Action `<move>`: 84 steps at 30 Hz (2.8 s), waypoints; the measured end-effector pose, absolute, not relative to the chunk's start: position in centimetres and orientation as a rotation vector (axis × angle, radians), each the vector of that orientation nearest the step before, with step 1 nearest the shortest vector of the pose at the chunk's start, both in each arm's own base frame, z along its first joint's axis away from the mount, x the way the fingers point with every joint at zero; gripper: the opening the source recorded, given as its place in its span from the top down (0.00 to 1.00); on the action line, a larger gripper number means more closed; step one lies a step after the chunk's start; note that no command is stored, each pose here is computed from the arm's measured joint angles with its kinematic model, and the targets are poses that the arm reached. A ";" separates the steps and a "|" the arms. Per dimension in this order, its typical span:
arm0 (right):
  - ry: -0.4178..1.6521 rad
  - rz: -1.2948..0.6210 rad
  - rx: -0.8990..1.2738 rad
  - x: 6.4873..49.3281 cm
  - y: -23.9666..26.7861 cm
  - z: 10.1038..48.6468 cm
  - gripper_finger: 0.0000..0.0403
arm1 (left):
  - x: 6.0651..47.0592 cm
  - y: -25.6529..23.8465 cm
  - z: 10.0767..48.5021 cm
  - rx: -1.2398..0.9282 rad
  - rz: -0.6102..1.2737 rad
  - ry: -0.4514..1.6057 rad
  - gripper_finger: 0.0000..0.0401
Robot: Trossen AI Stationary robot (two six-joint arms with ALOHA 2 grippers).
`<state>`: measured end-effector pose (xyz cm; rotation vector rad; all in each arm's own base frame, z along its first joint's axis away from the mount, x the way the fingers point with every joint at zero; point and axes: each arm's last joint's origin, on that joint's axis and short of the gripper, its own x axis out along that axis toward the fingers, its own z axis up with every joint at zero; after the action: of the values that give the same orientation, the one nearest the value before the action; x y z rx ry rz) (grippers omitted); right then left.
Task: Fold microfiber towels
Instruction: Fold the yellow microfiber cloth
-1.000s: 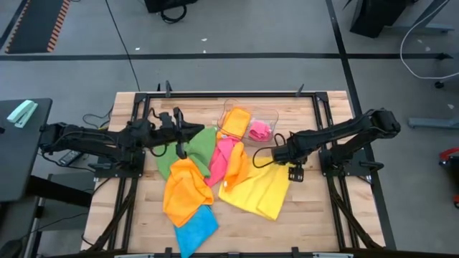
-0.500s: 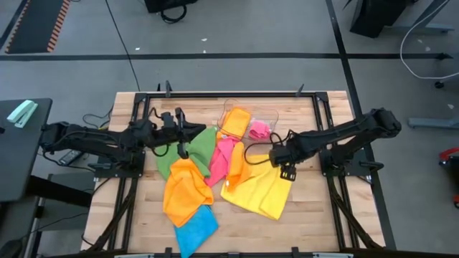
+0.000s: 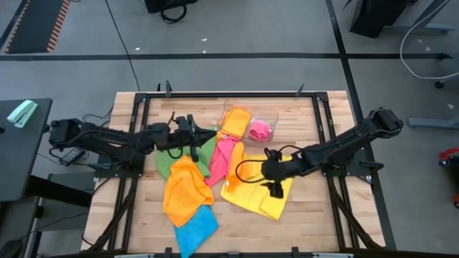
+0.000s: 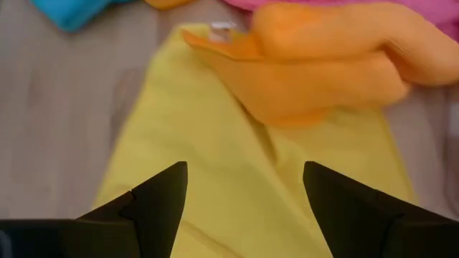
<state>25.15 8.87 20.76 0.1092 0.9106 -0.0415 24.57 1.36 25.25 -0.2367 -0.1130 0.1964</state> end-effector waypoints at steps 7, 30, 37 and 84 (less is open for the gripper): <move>0.822 -0.008 0.199 25.3 10.5 21.3 0.29 | 25.0 1.3 24.9 -0.249 0.180 -0.104 0.97; 0.931 -0.015 0.077 25.1 18.3 13.7 0.29 | 25.0 1.0 25.0 -0.251 0.051 -0.102 0.96; 0.931 -0.075 -0.009 24.9 18.8 11.9 0.35 | 25.0 1.0 25.0 -0.251 0.050 -0.103 0.94; 1.063 -0.130 0.288 17.7 17.8 19.8 0.98 | 41.4 -3.2 16.8 -0.138 -0.090 0.459 0.84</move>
<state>17.66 17.78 19.75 0.2878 1.0632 -0.1302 41.37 -3.15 16.76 -0.1384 0.4591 -0.0897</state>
